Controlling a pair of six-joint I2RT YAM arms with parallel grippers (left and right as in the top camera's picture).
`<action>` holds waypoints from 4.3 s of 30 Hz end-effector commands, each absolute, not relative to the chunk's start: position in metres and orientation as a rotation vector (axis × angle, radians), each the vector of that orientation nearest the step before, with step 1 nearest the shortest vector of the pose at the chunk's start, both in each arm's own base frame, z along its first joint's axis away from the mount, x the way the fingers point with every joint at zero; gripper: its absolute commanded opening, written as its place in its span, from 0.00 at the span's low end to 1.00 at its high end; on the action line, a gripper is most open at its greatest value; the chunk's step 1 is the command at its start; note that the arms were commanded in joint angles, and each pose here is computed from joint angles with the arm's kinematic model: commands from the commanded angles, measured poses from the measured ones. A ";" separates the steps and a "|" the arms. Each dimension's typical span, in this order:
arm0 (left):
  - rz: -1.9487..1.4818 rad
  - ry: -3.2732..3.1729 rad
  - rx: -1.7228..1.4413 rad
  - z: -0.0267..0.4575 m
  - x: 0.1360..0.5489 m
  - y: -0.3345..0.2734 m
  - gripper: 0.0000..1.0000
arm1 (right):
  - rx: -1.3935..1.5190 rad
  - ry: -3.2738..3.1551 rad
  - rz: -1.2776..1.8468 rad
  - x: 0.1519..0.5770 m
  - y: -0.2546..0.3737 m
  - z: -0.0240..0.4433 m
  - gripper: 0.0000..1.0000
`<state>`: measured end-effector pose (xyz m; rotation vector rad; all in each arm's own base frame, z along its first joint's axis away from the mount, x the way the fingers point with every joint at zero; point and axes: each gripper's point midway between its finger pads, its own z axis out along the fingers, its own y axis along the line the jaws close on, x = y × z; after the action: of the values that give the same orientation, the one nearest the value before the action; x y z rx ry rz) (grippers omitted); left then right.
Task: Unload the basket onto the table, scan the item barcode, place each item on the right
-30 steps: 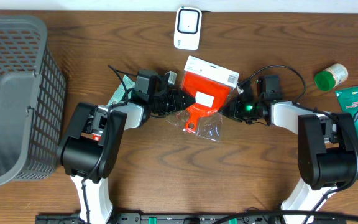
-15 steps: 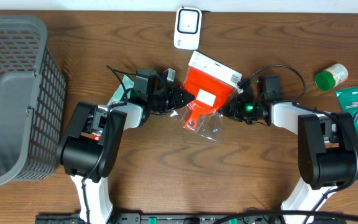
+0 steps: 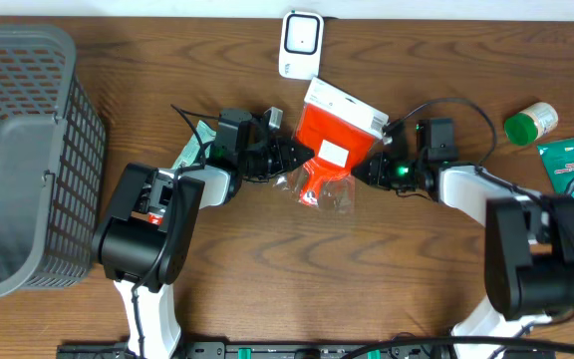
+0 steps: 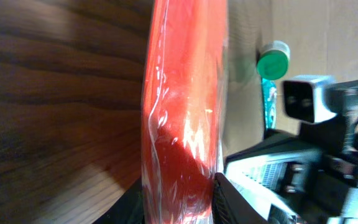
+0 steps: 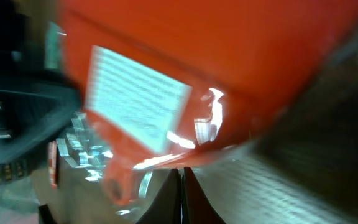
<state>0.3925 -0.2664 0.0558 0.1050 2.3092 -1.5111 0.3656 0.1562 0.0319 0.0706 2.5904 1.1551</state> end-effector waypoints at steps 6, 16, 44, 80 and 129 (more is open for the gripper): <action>-1.558 2.336 0.079 0.047 0.387 -0.263 0.15 | -0.023 2.549 1.072 0.358 0.152 0.071 0.01; -1.584 2.311 0.041 0.052 0.396 -0.241 0.14 | -0.002 2.616 0.997 0.346 0.144 0.066 0.01; -1.754 2.136 0.118 0.094 0.405 -0.216 0.07 | 0.082 2.681 0.884 0.343 0.110 0.052 0.01; -1.756 2.143 0.099 0.093 0.405 -0.217 0.07 | 0.744 2.539 1.358 0.399 0.167 -0.004 0.98; -1.900 2.189 0.059 0.099 0.391 -0.220 0.07 | 0.853 2.390 1.277 0.432 0.173 -0.034 0.74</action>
<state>0.3988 -0.2185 0.1004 0.0520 2.1719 -1.8478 0.4412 0.2024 0.0223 0.6319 2.3196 1.4797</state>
